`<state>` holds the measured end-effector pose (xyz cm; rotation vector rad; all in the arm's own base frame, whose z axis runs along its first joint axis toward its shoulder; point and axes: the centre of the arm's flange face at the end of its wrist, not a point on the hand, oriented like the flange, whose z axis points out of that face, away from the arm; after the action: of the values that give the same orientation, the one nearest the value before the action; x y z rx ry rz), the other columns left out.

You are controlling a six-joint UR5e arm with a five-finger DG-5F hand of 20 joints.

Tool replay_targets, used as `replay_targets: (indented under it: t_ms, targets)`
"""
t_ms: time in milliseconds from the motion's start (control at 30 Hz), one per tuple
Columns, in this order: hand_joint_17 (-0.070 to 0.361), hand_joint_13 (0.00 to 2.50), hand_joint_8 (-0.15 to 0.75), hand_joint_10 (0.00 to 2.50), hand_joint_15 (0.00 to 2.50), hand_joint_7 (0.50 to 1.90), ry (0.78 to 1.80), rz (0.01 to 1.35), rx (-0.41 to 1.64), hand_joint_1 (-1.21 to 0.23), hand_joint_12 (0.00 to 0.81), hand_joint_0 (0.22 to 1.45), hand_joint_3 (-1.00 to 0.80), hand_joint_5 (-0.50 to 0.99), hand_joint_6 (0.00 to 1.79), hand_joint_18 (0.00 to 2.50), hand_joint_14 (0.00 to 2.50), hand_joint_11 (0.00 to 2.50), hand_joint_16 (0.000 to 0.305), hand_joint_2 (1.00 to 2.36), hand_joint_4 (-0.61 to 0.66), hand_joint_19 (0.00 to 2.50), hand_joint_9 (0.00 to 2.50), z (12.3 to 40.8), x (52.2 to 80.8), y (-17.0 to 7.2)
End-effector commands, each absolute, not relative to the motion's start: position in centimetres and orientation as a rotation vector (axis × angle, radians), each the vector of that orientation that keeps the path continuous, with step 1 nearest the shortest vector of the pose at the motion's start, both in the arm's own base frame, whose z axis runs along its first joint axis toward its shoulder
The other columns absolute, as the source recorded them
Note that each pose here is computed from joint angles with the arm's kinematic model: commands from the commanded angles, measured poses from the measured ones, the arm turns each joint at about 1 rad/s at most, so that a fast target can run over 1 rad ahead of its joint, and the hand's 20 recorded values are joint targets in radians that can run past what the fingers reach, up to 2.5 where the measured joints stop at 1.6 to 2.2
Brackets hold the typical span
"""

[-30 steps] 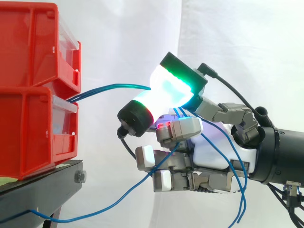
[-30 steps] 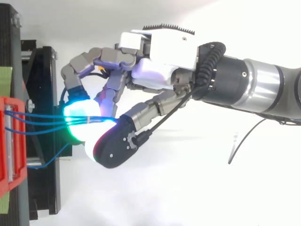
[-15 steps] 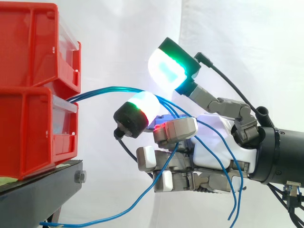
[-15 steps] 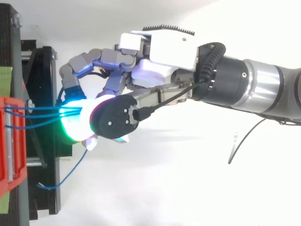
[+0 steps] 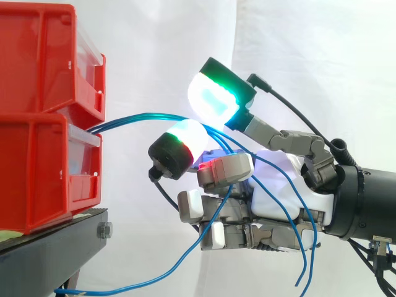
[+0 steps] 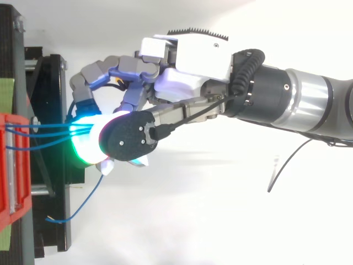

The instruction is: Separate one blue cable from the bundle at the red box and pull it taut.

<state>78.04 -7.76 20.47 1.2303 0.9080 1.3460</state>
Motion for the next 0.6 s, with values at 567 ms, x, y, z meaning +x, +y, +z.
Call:
replay_targets:
  t_ms: [567]
  targets:
    - [0.116,0.97,0.313,0.03,0.7,1.24,0.909,1.348,1.23,-0.84,0.4,0.63,-0.5,-0.19,0.86,0.86,0.03,1.44,0.051,1.0,0.1,0.82,1.24,20.49,78.04,-7.77]
